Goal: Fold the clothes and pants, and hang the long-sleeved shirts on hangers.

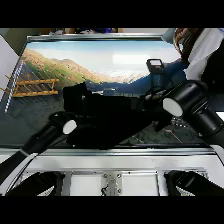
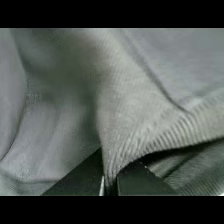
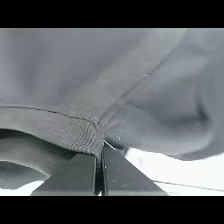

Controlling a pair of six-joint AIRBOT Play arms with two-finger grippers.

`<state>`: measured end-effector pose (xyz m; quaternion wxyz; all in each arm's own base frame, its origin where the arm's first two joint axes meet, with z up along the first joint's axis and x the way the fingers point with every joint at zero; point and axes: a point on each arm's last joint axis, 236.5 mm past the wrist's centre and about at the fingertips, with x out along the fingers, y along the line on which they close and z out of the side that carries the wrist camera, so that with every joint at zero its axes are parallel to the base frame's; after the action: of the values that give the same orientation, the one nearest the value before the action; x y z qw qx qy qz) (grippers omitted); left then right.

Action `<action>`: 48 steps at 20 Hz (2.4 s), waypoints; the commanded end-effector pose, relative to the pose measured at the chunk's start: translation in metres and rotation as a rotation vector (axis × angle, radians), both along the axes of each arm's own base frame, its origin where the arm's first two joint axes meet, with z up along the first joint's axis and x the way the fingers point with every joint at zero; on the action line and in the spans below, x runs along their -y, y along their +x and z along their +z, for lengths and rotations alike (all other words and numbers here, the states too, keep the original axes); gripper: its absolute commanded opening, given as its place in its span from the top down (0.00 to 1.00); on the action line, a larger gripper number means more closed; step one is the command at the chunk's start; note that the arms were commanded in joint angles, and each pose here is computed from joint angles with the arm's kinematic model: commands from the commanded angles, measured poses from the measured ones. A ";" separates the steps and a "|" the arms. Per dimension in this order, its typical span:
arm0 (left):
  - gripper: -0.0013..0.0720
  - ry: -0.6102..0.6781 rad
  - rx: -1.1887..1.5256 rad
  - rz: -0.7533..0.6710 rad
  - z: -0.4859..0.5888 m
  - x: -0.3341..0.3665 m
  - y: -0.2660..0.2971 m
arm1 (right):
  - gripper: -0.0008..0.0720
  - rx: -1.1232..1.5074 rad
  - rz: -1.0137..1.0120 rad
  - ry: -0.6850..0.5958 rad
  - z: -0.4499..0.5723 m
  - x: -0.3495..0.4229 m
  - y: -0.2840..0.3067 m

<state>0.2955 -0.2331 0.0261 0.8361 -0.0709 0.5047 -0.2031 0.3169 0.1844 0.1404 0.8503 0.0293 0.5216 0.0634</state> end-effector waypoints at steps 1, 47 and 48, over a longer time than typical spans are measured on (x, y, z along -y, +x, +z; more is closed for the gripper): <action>0.95 -0.070 0.209 -0.035 0.118 -0.011 0.010 | 0.96 -0.062 0.007 -0.091 0.028 0.035 -0.001; 0.11 0.048 -0.006 0.340 0.083 -0.232 0.022 | 0.96 -0.276 0.128 -0.104 -0.038 -0.008 -0.045; 0.11 0.126 -0.004 0.399 0.083 -0.266 0.031 | 0.96 -0.276 0.128 -0.104 -0.038 -0.008 -0.045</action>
<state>0.3127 -0.0538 0.1116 0.8511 -0.1611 0.4880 -0.1076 0.2721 0.1918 0.1024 0.7656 -0.0391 0.6365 0.0853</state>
